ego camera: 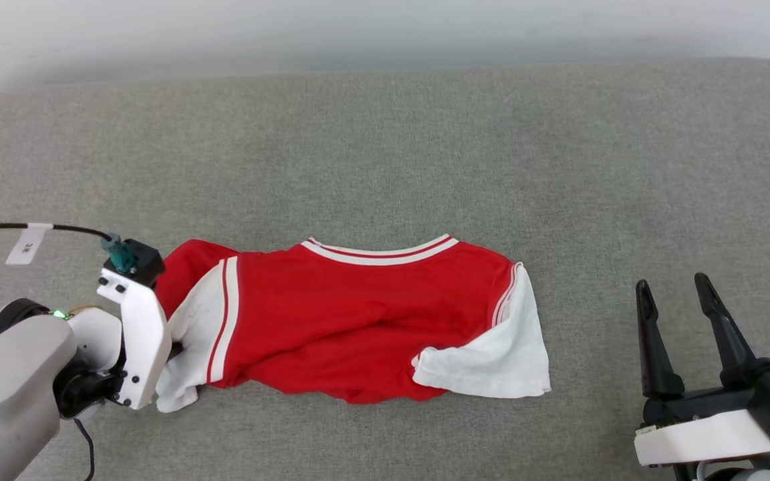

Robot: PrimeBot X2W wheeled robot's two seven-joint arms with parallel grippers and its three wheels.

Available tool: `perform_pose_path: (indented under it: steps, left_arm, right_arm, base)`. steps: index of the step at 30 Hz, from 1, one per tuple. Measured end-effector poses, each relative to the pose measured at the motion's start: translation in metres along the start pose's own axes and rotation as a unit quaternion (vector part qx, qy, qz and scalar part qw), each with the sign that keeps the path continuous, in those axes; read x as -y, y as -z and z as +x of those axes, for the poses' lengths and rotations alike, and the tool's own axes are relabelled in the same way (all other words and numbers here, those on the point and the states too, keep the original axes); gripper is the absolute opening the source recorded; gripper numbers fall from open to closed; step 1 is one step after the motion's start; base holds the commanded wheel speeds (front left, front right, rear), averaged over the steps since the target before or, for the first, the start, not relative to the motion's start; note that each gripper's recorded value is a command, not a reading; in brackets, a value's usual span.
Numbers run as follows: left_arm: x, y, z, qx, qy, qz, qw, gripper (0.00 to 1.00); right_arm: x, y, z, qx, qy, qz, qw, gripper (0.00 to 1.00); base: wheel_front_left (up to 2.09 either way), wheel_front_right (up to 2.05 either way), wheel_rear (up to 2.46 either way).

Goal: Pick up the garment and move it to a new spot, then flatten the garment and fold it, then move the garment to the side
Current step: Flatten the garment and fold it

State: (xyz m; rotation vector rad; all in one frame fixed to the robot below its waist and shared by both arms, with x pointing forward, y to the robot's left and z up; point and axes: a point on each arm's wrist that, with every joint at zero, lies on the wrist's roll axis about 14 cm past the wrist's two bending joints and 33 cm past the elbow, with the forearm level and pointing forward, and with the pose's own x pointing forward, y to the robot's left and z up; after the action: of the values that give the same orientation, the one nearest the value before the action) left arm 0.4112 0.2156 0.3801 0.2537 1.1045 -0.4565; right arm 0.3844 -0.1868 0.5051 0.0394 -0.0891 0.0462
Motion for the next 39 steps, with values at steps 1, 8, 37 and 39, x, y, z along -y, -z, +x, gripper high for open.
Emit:
perform_pose_path:
  steps: [1,8,37,39]
  left_arm:
    - [-0.001,-0.004,-0.001,0.017,-0.005,0.002,1.0,1.0]
    - [-0.01,-0.079,-0.043,0.262,-0.069,0.026,0.962,1.0]
    - [0.011,-0.052,-0.169,0.572,-0.284,-0.117,0.76,1.0]
    - [0.011,-0.047,-0.168,0.571,-0.29,-0.126,0.757,1.0]
  right_arm:
    - [0.0,-0.001,-0.001,0.002,0.0,-0.002,1.0,1.0]
    - [-0.002,-0.036,0.003,0.052,-0.009,-0.047,0.997,1.0]
    - [-0.065,-0.011,0.055,-0.204,-0.254,-0.233,0.916,1.0]
    - [-0.06,0.009,0.043,-0.282,-0.264,-0.233,0.892,1.0]
  base:
    - [0.0,0.0,0.0]
    - [0.0,0.0,0.0]
    - [0.0,0.0,0.0]
    - [0.0,0.0,0.0]
